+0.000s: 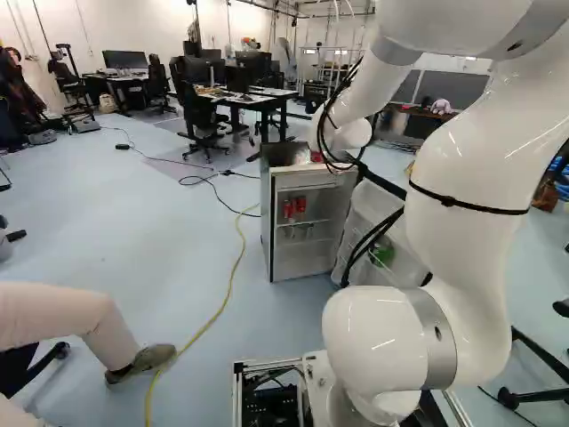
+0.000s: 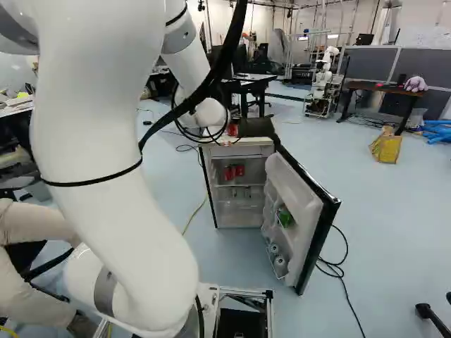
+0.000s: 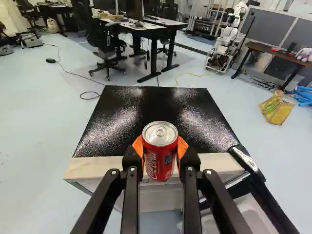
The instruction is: Grab a drink from the fridge
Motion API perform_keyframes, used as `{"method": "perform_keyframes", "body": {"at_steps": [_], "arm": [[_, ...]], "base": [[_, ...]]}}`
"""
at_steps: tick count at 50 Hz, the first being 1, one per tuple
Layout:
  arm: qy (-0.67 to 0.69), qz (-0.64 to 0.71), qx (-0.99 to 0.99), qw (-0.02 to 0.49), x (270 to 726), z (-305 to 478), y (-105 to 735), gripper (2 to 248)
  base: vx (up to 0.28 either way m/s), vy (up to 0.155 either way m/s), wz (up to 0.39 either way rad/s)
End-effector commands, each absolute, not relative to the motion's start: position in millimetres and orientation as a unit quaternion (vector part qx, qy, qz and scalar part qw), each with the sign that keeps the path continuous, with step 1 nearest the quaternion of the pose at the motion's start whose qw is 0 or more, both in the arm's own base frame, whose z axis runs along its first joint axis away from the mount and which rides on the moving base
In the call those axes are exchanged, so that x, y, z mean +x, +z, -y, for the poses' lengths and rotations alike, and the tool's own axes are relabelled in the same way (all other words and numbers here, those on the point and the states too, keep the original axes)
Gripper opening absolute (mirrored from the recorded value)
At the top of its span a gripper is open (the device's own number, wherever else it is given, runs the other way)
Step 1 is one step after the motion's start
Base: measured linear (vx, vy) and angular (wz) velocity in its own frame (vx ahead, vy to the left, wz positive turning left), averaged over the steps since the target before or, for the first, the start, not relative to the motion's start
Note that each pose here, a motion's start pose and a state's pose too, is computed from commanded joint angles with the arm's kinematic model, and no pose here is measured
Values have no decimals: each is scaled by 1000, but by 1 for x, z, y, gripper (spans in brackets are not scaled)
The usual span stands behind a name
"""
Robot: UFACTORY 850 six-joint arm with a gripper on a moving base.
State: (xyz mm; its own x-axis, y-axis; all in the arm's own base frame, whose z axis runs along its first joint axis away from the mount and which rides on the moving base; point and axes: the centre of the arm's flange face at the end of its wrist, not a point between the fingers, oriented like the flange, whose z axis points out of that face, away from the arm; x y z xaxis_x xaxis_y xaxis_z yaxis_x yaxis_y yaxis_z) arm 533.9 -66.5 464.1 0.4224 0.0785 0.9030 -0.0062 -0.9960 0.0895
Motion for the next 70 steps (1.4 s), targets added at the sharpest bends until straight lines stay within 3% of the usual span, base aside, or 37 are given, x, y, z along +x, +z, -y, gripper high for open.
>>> {"method": "perform_keyframes", "body": {"at_steps": [70], "arm": [[541, -24, 840, 39, 564, 68, 462, 87]], "base": [[0, 0, 0]]}}
